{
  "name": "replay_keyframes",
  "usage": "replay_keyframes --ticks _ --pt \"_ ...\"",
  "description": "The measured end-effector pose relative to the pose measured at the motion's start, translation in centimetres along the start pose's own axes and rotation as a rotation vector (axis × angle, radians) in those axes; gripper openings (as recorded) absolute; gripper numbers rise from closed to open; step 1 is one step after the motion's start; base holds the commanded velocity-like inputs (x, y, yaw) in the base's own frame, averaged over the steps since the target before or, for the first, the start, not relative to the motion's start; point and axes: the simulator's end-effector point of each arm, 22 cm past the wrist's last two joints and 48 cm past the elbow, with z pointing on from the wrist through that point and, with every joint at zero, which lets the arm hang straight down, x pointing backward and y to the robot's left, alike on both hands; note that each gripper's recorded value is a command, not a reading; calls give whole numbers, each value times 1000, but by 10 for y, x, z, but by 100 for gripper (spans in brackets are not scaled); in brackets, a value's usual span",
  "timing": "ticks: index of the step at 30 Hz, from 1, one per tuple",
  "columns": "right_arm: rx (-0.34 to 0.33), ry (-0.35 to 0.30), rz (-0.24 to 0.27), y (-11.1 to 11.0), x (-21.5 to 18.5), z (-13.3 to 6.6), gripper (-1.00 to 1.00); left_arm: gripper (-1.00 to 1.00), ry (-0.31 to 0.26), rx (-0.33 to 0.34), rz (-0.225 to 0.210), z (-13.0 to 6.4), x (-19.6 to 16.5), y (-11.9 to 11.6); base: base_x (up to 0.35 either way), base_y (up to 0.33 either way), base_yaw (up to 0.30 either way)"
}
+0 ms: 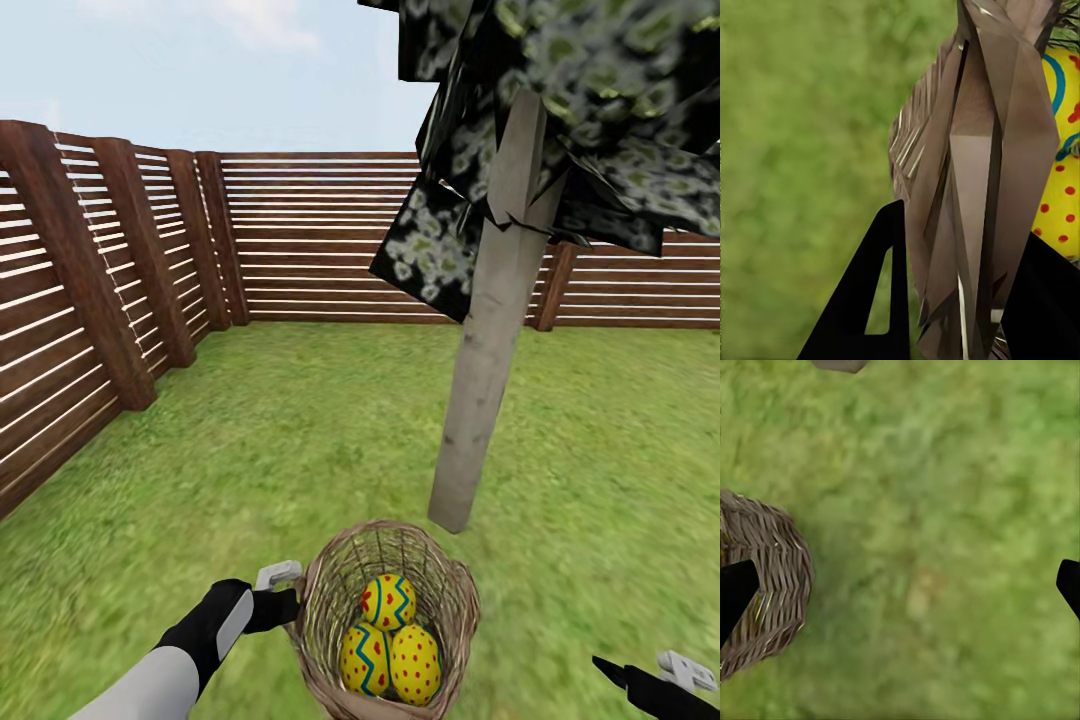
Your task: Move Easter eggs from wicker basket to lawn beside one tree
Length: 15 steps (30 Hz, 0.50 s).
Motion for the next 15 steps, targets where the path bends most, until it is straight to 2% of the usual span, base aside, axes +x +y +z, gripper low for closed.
replay_keyframes --ticks 3,10,15 --pt "0 0 0 0 0 0 100 -100 -1 1 0 0 0 0 207 0 0" --pt "1 3 0 0 1 0 100 -100 -1 0 0 0 0 0 8 0 0" --pt "0 7 3 -3 10 8 100 -100 0 -1 3 9 5 3 0 0 0"
